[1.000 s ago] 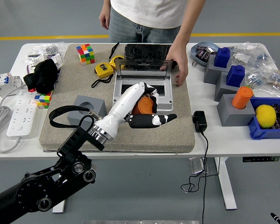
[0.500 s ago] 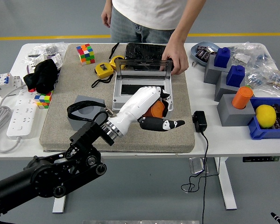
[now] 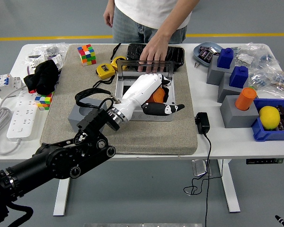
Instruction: Fetch the battery,place it into the box,close the lid of the box
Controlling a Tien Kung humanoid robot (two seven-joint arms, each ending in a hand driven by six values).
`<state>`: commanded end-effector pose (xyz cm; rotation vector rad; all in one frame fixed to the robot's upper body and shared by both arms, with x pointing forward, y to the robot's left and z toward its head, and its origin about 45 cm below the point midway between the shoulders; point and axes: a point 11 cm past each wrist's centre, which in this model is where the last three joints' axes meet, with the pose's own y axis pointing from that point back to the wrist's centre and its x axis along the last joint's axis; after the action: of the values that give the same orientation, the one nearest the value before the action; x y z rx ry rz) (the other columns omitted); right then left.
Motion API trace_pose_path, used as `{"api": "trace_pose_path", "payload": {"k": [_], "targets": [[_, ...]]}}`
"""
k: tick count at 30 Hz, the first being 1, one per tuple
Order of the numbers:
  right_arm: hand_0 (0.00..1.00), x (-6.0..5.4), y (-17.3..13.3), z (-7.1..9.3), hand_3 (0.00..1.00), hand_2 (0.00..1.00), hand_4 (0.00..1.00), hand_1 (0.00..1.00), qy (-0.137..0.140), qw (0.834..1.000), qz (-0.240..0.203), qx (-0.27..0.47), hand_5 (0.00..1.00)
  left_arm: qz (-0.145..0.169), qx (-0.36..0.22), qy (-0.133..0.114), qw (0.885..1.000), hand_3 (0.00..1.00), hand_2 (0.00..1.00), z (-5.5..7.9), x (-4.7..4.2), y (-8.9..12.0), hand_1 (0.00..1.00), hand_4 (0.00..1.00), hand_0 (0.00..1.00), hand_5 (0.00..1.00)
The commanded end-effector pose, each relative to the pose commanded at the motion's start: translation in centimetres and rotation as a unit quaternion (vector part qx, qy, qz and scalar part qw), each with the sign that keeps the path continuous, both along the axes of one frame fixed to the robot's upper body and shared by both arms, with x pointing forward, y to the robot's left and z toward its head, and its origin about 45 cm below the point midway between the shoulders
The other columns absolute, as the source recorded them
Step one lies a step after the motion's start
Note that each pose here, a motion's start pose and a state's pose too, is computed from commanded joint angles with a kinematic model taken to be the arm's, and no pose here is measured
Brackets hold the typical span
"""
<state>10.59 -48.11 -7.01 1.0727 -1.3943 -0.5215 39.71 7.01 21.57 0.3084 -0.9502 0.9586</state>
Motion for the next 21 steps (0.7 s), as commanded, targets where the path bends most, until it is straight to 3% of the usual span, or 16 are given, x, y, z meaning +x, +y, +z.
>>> {"api": "trace_pose_path", "payload": {"k": [4,10,13,18,21], "targets": [[0.851,0.4,0.0,0.1,0.817,0.797,0.998,0.826,-0.002,1.0,0.004,0.0,0.998,0.007,0.022,-0.005,1.0,0.002,0.011,-0.1,1.31,-0.4,0.002,0.823,0.031,0.367],[0.85,0.7,0.1,0.2,0.817,0.797,0.998,0.826,-0.003,1.0,0.008,-0.001,0.998,0.046,0.054,-0.014,0.997,0.002,0.011,0.3,3.99,1.8,0.002,0.818,0.03,0.371],[0.85,0.7,-0.1,0.2,0.817,0.797,0.998,0.826,0.0,1.0,0.011,-0.003,0.998,0.076,0.081,-0.021,0.994,0.002,0.011,0.9,5.92,3.5,0.002,0.818,0.03,0.371],[0.851,1.0,-0.1,0.3,0.817,0.797,0.998,0.826,-0.001,1.0,0.014,-0.004,0.998,0.097,0.121,-0.023,0.988,0.002,0.01,0.5,7.21,5.1,0.002,0.816,0.031,0.37],[0.851,1.1,0.0,0.3,0.818,0.797,0.998,0.826,-0.003,1.0,0.014,-0.004,0.998,0.104,0.126,-0.019,0.986,0.002,0.01,0.2,7.4,5.6,0.002,0.815,0.031,0.369]]}}
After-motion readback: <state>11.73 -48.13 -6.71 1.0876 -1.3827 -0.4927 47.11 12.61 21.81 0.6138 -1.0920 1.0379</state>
